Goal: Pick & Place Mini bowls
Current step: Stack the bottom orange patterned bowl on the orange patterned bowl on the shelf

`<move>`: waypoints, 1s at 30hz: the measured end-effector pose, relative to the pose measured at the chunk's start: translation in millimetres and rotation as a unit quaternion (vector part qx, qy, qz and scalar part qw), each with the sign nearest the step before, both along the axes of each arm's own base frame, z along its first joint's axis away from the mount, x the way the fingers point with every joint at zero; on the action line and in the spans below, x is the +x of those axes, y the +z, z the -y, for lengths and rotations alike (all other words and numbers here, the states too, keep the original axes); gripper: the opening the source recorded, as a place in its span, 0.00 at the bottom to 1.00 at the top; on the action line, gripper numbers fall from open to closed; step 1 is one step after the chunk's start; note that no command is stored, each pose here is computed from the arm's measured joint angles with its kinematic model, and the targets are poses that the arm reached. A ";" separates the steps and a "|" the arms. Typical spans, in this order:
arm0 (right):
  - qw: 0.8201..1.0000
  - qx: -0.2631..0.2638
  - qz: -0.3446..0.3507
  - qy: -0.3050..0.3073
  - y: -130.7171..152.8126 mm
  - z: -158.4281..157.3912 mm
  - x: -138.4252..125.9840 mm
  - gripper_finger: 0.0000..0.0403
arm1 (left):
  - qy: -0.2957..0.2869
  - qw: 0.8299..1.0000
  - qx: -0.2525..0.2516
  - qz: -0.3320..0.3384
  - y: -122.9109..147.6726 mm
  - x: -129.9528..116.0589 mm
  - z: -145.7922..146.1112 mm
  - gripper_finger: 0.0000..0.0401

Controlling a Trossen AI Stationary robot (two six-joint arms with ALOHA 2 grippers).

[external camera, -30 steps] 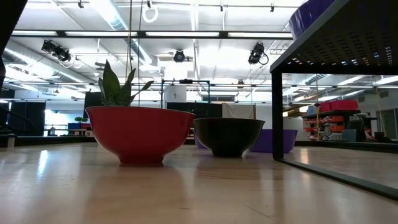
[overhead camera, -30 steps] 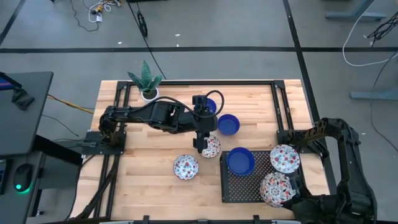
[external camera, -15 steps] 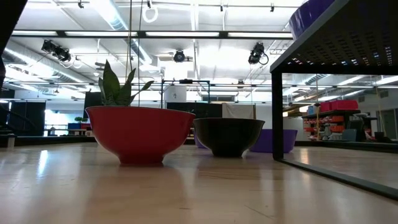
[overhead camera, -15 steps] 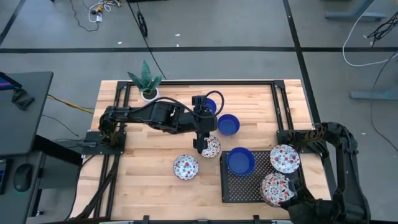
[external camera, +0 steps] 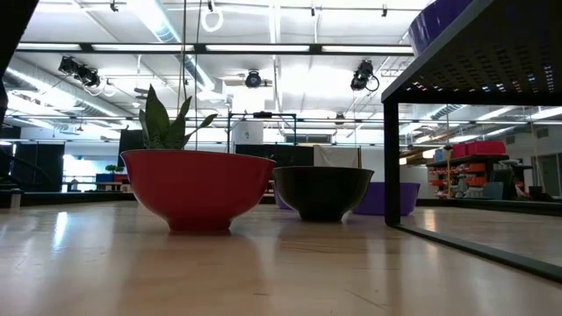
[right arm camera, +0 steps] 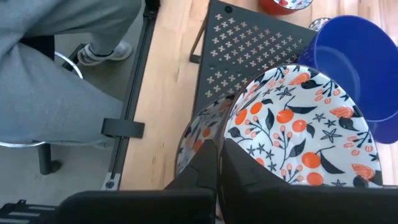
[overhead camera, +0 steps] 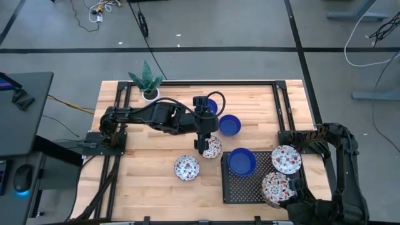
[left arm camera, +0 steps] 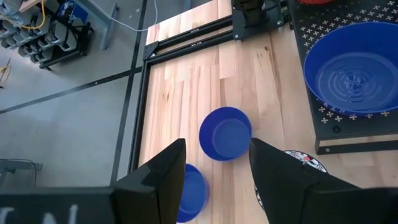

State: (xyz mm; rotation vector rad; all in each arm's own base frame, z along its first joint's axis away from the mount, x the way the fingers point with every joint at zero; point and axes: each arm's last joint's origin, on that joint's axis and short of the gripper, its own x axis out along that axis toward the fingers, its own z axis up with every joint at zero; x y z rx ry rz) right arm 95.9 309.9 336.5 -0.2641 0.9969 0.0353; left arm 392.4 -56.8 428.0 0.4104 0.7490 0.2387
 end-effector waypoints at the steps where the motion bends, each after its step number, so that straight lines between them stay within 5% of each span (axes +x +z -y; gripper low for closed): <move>1: 1.000 0.000 0.000 -0.003 0.0 0.6 1.9 0.00 | 0.000 1.000 0.000 0.000 0.0 0.0 0.0 0.45; 9: 1.000 0.000 -0.020 -0.013 -0.8 5.8 21.6 0.01 | 0.000 1.000 0.000 0.000 0.0 0.0 0.1 0.45; 30: 0.997 0.040 -0.035 -0.051 -1.4 3.1 18.6 0.03 | 0.002 1.000 -0.002 0.001 -0.1 -0.1 0.1 0.45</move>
